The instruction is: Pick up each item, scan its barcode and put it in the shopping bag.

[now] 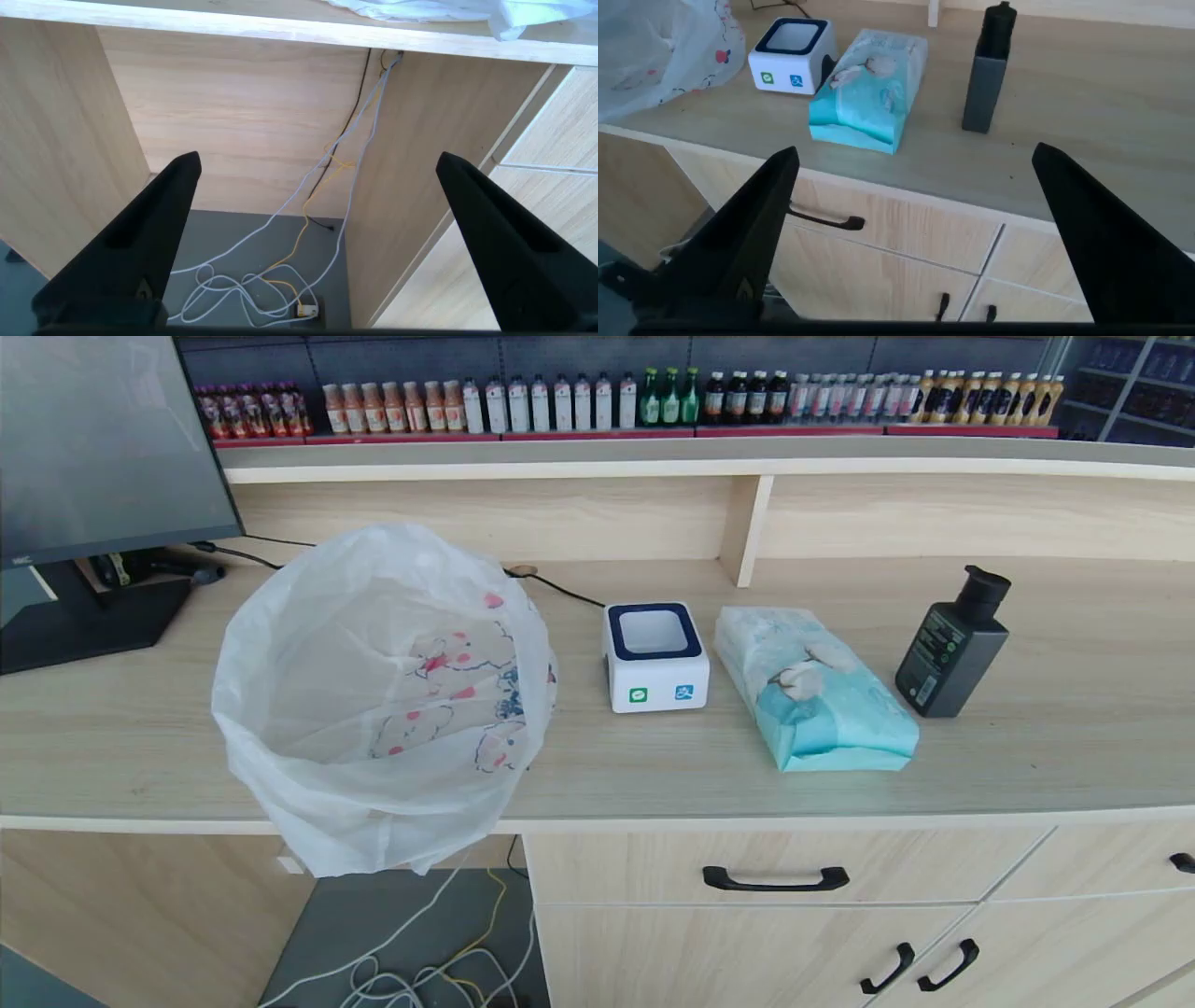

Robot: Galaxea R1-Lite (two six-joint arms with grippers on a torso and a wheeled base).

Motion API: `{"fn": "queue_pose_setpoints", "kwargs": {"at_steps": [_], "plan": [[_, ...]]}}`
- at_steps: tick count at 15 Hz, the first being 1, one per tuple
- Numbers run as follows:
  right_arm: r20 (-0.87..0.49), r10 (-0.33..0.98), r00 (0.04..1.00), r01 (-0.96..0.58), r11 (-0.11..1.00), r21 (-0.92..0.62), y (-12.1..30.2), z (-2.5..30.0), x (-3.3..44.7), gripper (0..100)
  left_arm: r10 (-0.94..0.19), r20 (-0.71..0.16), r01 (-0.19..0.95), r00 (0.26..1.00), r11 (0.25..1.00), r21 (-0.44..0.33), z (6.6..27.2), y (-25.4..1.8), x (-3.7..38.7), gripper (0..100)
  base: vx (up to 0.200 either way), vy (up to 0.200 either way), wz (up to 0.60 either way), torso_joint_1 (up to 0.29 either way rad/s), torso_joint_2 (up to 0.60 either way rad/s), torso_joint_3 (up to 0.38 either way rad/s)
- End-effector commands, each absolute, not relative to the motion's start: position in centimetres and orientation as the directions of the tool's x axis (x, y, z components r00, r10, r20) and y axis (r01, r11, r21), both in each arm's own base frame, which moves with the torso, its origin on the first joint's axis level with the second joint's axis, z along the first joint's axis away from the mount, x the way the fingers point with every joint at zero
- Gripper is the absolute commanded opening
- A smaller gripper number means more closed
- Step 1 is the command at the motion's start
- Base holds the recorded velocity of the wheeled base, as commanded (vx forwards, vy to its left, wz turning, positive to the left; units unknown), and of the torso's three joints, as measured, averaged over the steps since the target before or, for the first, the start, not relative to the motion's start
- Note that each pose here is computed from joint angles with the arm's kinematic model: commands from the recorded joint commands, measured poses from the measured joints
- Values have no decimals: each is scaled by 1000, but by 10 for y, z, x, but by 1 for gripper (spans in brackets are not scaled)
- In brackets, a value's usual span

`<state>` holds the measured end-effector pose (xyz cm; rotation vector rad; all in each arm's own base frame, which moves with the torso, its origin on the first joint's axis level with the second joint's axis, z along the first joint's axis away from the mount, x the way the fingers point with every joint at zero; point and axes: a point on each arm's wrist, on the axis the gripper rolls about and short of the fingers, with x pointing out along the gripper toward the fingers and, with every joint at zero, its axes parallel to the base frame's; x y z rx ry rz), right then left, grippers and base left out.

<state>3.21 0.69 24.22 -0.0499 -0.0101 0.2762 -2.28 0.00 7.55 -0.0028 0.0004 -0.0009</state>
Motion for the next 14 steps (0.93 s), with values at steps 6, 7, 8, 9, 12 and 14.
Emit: {"fn": "queue_pose_setpoints", "kwargs": {"at_steps": [6, 7, 8, 9, 12, 14], "plan": [[-194, 423, 885, -432, 902, -6, 40, 270, 148, 100, 0, 0, 0, 1000, 1000, -3, 75, 0, -23, 100, 0, 0, 0, 0, 0, 0], [-203, 454, 868, -464, 886, -4, 48, 266, 157, 100, 0, 0, 0, 1000, 1000, -3, 75, 0, -23, 100, 0, 0, 0, 0, 0, 0], [-221, 471, 854, -483, 876, -2, 53, 262, 157, 100, 0, 0, 0, 1000, 1000, -3, 75, 0, -23, 100, 0, 0, 0, 0, 0, 0], [-246, 448, 860, -465, 885, -11, 56, 255, 158, 100, 0, 0, 0, 1000, 1000, -3, 75, 0, -23, 100, 0, 0, 0, 0, 0, 0], [-271, 367, 890, -395, 917, -51, 76, 258, 171, 100, -2, 0, 2, 1000, 1000, -3, 75, 0, -23, 100, 0, 0, 0, 0, 0, 0], [-309, 341, 888, -377, 924, -61, 84, 254, 191, 100, 0, 0, 0, 1000, 1000, -3, 75, 0, -23, 100, 0, 0, 0, 0, 0, 0]]}}
